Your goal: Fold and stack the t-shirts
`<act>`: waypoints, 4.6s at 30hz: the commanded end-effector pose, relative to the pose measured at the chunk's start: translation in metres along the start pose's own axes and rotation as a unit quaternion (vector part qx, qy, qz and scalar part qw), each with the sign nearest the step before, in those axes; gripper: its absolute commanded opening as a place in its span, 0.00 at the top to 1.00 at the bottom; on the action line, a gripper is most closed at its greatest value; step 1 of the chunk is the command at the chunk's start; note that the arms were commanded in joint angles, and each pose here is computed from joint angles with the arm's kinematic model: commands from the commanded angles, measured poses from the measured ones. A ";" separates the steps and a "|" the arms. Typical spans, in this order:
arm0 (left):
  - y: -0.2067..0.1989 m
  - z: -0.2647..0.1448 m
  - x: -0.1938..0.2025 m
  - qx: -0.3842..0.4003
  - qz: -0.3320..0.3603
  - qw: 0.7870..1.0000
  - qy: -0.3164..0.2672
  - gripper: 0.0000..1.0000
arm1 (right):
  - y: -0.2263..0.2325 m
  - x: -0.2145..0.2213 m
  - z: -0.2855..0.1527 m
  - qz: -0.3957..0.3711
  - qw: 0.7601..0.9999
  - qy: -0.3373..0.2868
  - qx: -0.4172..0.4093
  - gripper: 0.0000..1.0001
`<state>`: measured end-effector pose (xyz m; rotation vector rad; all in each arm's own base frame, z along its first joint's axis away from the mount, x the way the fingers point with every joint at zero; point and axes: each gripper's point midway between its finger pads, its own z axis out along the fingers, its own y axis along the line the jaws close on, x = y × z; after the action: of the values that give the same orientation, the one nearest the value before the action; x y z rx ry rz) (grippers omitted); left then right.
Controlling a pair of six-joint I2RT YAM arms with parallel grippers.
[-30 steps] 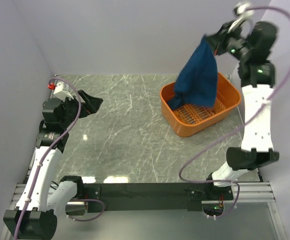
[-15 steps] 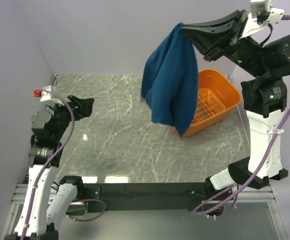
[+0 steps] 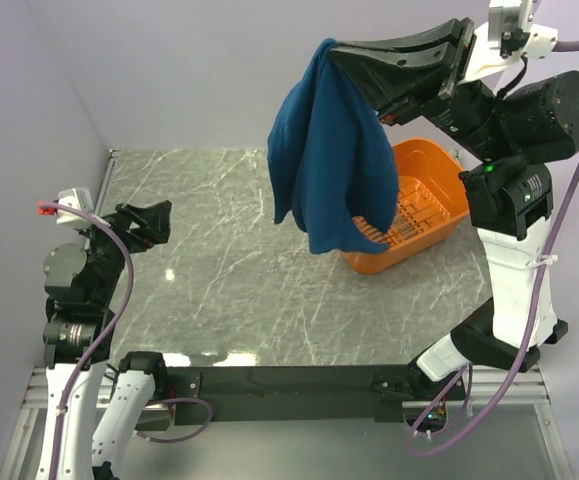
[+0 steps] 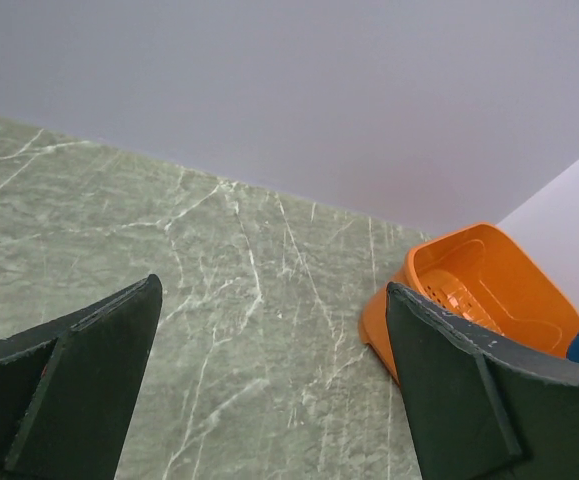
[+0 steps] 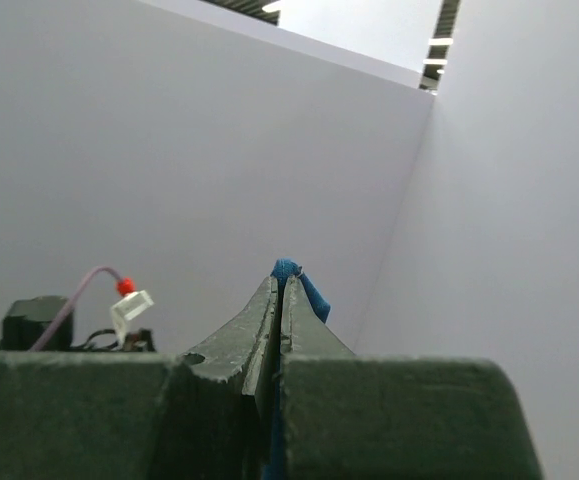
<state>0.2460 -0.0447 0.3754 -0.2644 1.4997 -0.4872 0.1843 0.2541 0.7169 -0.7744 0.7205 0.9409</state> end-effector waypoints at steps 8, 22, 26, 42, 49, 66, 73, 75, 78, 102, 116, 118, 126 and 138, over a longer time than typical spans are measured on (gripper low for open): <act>-0.006 -0.022 -0.027 -0.007 0.013 0.999 -0.038 0.01 | -0.009 -0.062 0.028 -0.104 0.981 -0.129 0.100 1.00; 0.000 -0.034 -0.032 -0.024 0.030 0.998 -0.049 0.01 | -0.043 0.053 0.035 -0.121 0.980 0.017 0.158 1.00; 0.002 -0.030 -0.026 -0.025 0.028 0.998 -0.045 0.01 | -0.044 0.073 0.031 -0.119 0.980 0.046 0.151 1.00; 0.006 -0.025 -0.020 -0.028 0.031 0.999 -0.033 0.01 | 0.019 0.270 -0.006 0.035 0.966 0.253 0.035 1.00; 0.003 -0.020 -0.011 -0.016 0.025 0.999 -0.017 0.00 | 0.068 0.384 -0.078 0.070 0.918 0.390 -0.028 0.26; -0.029 0.037 0.052 0.115 -0.029 0.987 0.112 0.01 | -0.063 0.422 -0.254 0.048 0.801 0.557 0.214 0.09; -0.025 0.043 0.062 0.112 -0.034 0.985 0.126 0.01 | -0.087 0.454 -0.267 0.085 0.737 0.602 0.295 0.13; -0.025 0.040 0.061 0.110 -0.035 0.986 0.124 0.01 | -0.093 0.467 -0.269 0.094 0.722 0.616 0.302 0.18; -0.023 0.038 0.064 0.105 -0.037 0.986 0.124 0.01 | -0.090 0.490 -0.280 0.110 0.693 0.647 0.297 0.29; -0.019 0.041 0.071 0.110 -0.027 0.986 0.126 0.01 | -0.032 0.421 -0.371 0.018 0.668 0.738 0.093 1.00; -0.026 0.057 0.081 0.142 -0.038 0.979 0.142 0.01 | -0.023 0.379 -0.486 -0.098 0.628 0.767 -0.087 1.00; -0.027 0.057 0.080 0.143 -0.036 0.979 0.141 0.01 | -0.030 0.377 -0.491 -0.118 0.624 0.766 -0.097 1.00; -0.027 0.056 0.080 0.144 -0.036 0.979 0.141 0.00 | -0.069 0.369 -0.508 -0.142 0.601 0.779 -0.104 1.00; -0.028 0.061 0.082 0.147 -0.047 0.977 0.147 0.01 | -0.118 0.354 -0.545 -0.138 0.598 0.788 -0.055 0.84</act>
<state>0.3020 -0.1094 0.3017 -0.0611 1.7342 -0.8060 0.3068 -0.0712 0.1507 -1.7496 2.0397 -0.1466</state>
